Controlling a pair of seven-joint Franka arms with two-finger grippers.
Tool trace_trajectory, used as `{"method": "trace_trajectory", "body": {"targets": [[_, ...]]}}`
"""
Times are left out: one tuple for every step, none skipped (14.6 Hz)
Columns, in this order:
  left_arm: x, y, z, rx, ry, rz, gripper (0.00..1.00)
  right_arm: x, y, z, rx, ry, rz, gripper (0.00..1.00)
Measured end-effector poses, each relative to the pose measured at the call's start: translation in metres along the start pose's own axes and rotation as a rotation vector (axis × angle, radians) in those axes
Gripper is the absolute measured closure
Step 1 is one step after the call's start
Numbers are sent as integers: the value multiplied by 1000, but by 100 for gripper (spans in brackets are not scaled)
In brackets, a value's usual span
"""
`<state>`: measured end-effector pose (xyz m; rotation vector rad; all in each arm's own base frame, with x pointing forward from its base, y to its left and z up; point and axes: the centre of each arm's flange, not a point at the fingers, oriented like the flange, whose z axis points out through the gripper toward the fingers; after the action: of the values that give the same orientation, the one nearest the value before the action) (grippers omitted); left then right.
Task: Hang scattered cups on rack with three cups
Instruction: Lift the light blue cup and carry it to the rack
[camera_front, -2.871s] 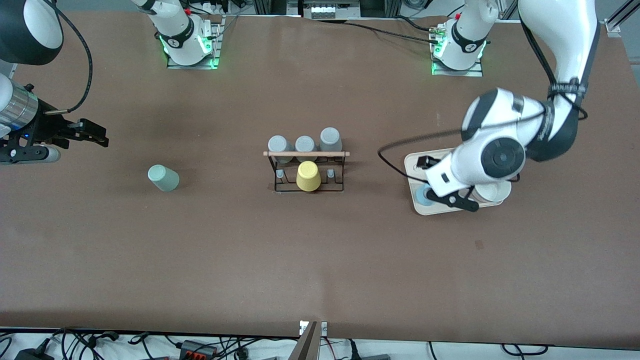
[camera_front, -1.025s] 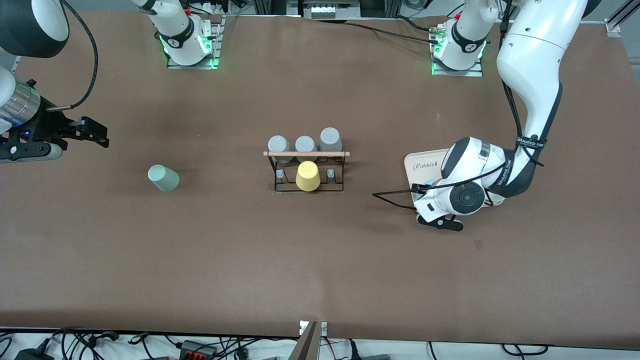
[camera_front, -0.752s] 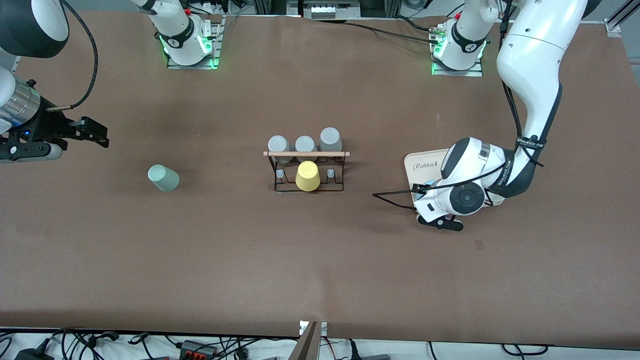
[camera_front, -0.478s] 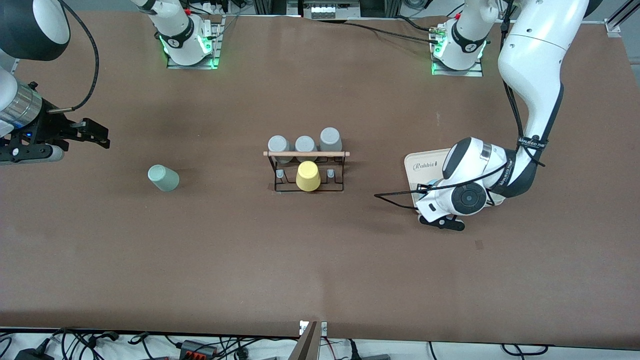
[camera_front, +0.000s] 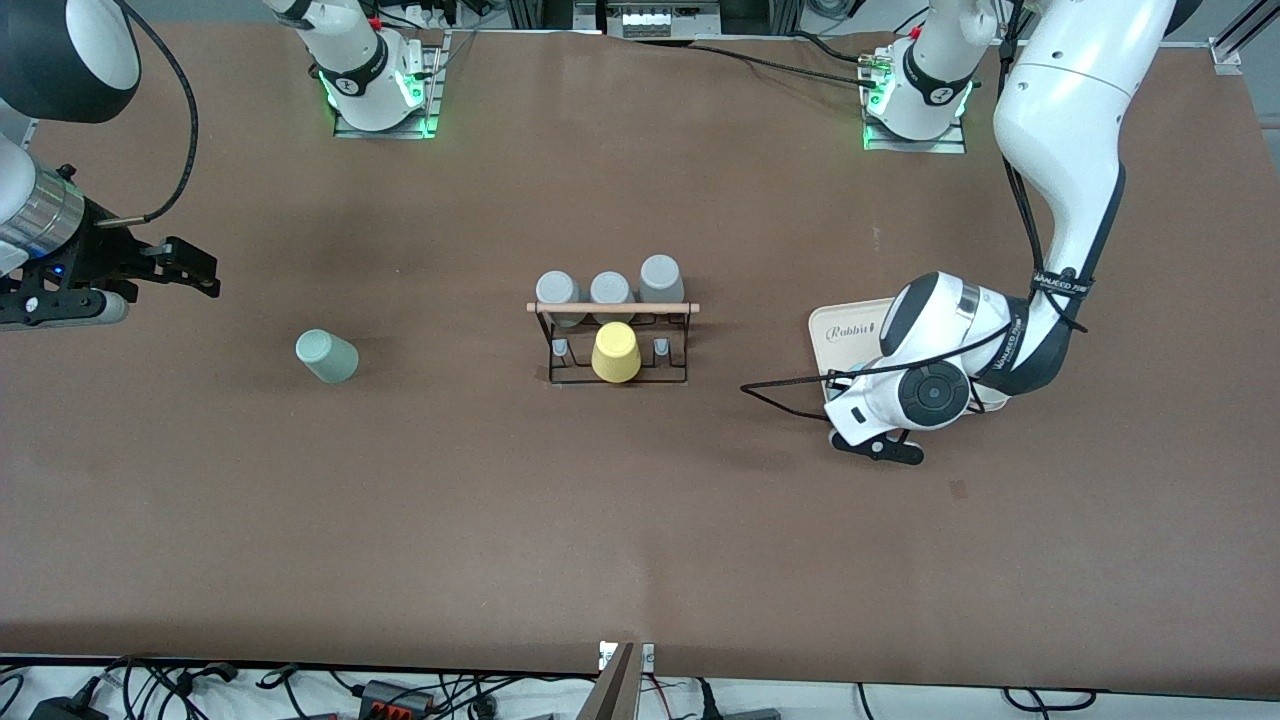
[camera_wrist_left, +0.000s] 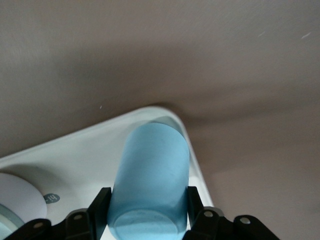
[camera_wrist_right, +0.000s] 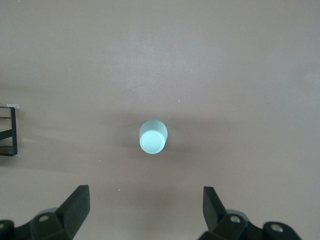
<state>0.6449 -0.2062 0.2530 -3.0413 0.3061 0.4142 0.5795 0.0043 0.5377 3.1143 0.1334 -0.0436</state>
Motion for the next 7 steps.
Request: {"method": "trace_trajectory", "body": {"targets": [[1, 11, -19, 2, 15, 12, 35, 0, 0, 0, 0, 0, 0, 0], [0, 21, -38, 4, 26, 21, 35, 0, 0, 0, 0, 0, 1, 0], [-1, 32, -56, -9, 36, 22, 35, 0, 1, 0, 0, 0, 1, 0], [-2, 42, -72, -57, 44, 16, 35, 0, 1, 0, 0, 0, 1, 0], [-3, 53, -86, -124, 51, 7, 35, 0, 1, 0, 0, 0, 1, 0], [-4, 64, -99, -191, 55, -3, 35, 0, 1, 0, 0, 0, 2, 0], [-6, 79, -110, -238, 61, -24, 35, 0, 1, 0, 0, 0, 2, 0]]}}
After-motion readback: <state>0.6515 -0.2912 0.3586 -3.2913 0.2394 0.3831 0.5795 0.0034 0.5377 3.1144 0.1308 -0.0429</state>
